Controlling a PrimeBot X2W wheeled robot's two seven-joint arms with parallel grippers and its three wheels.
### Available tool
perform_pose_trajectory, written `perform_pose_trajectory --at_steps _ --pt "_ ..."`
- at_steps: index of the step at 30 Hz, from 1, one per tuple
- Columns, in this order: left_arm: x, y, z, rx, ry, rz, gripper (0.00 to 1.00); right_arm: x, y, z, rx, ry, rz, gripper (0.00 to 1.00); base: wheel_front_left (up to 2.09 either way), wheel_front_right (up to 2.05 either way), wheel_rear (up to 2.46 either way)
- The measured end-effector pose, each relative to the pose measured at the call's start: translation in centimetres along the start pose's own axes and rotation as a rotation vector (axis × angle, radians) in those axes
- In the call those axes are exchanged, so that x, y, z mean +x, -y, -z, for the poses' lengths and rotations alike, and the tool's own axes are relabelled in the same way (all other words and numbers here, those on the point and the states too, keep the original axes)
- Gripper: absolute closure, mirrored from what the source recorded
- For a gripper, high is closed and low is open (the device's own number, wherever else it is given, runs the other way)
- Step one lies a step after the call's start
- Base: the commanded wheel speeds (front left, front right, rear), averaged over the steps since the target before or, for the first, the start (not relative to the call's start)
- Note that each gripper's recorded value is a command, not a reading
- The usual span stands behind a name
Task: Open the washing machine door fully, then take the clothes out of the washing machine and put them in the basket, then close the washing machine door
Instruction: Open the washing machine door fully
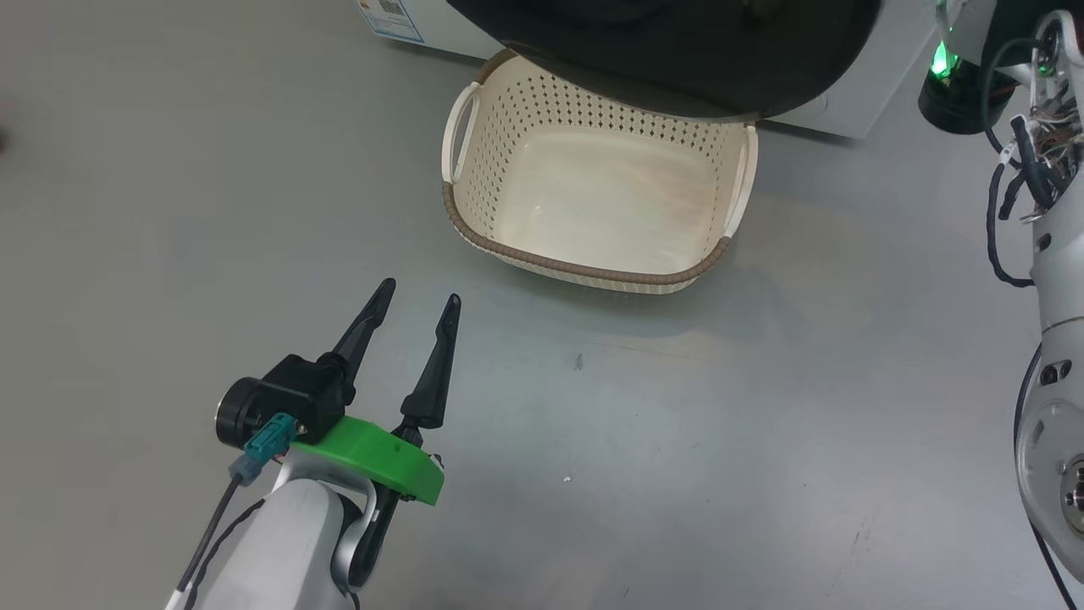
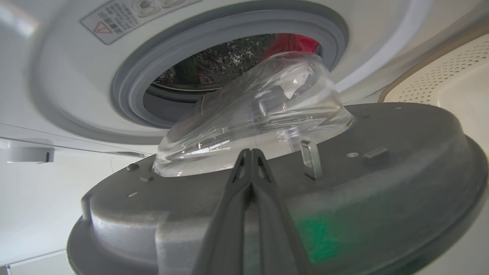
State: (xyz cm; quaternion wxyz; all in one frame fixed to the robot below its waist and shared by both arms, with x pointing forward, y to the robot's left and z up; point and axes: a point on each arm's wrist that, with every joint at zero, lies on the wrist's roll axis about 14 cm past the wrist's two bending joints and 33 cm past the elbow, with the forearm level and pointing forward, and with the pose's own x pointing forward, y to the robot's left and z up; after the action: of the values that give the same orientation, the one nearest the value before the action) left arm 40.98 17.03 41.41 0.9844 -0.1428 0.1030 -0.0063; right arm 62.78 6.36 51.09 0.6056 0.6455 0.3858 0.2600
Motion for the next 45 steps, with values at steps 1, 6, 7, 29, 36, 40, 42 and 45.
perform_pose_trajectory --at_steps 1,6,7,29,36,40,42,45 --pt "0.0 0.0 0.0 -0.001 0.0 0.001 0.0 0.0 0.1 0.2 0.001 -0.003 0.002 1.0 0.0 0.0 0.0" --pt "0.1 0.2 -0.1 0.0 0.005 0.006 0.0 -0.2 0.4 0.7 0.0 -0.022 0.012 1.0 0.0 0.0 0.0" --pt "0.1 0.2 -0.2 0.0 0.006 0.007 0.0 -0.2 0.6 0.9 -0.001 -0.028 0.017 1.0 0.0 0.0 0.0" --pt "-0.1 0.1 -1.1 -0.005 0.035 0.0 0.0 -1.9 0.0 0.1 -0.263 0.043 0.043 1.0 0.0 0.0 0.0" --pt "-0.7 0.0 -1.9 -0.005 0.059 -0.01 0.0 -4.3 0.6 -1.2 -0.53 0.125 0.105 1.0 0.0 0.0 0.0" --pt "-0.9 0.2 -2.4 -0.003 0.075 -0.007 0.0 -5.8 0.8 -1.6 -0.735 0.15 0.164 1.0 0.0 0.0 0.0" --pt "-1.1 0.1 -2.8 -0.003 0.085 -0.013 0.0 -6.8 1.3 -1.8 -0.836 0.162 0.213 1.0 0.0 0.0 0.0" --pt "-1.4 0.1 -3.0 0.002 0.093 -0.013 0.0 -7.8 1.4 -1.4 -0.926 0.18 0.234 1.0 0.0 0.0 0.0"
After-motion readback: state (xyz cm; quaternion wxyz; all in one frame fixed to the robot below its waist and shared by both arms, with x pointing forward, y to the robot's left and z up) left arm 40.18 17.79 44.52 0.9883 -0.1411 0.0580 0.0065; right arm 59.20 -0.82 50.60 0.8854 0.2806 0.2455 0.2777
